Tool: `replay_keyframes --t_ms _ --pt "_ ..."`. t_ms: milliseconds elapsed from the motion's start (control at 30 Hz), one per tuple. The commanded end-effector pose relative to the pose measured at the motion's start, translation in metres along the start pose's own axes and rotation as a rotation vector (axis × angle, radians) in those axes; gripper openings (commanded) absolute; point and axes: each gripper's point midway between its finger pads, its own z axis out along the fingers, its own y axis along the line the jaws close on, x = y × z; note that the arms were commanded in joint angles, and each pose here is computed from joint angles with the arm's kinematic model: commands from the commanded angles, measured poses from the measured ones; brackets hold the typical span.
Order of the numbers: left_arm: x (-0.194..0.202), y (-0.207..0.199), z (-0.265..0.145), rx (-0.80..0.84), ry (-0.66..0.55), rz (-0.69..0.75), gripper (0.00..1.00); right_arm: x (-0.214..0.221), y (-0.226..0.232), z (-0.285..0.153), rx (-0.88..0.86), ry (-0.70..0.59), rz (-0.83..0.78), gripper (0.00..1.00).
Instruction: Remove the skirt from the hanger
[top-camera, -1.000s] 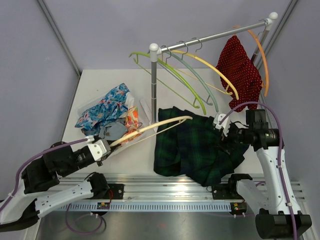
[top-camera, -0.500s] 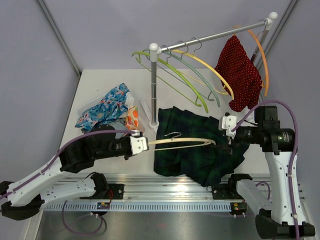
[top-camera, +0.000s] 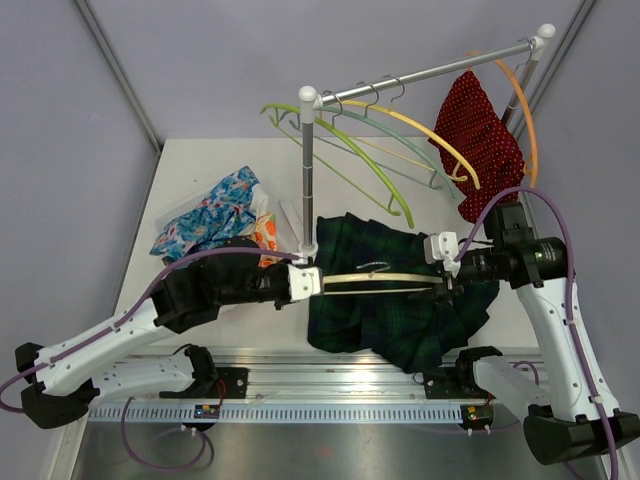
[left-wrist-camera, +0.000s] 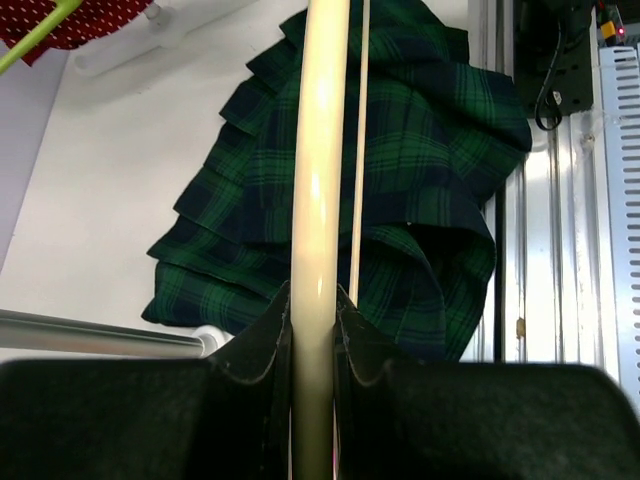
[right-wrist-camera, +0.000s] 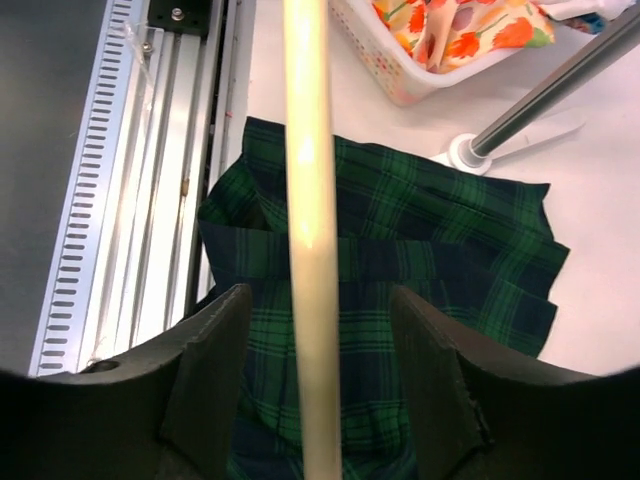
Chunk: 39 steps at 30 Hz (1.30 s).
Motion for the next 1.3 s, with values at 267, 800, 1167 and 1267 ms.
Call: replay_keyframes --t_ms 267,800,1167,1267 --pt "-0.05 0.02 -0.007 -0.083 -0.198 0.043 0.0 -0.013 0.054 -0.007 -0.125 -0.01 0.16 0.12" --pt "-0.097 0.085 -0.124 -0.548 -0.344 -0.005 0.99 -0.103 0.007 -0.06 0.233 -0.015 0.188 0.0" --pt "-0.053 0.089 -0.18 -0.783 -0.383 -0.148 0.99 -0.155 -0.05 -0.171 0.922 0.094 0.107 0.0" --pt "-0.035 0.084 -0.161 -0.76 -0.342 -0.178 0.99 -0.139 -0.044 -0.192 1.041 0.18 0.112 0.0"
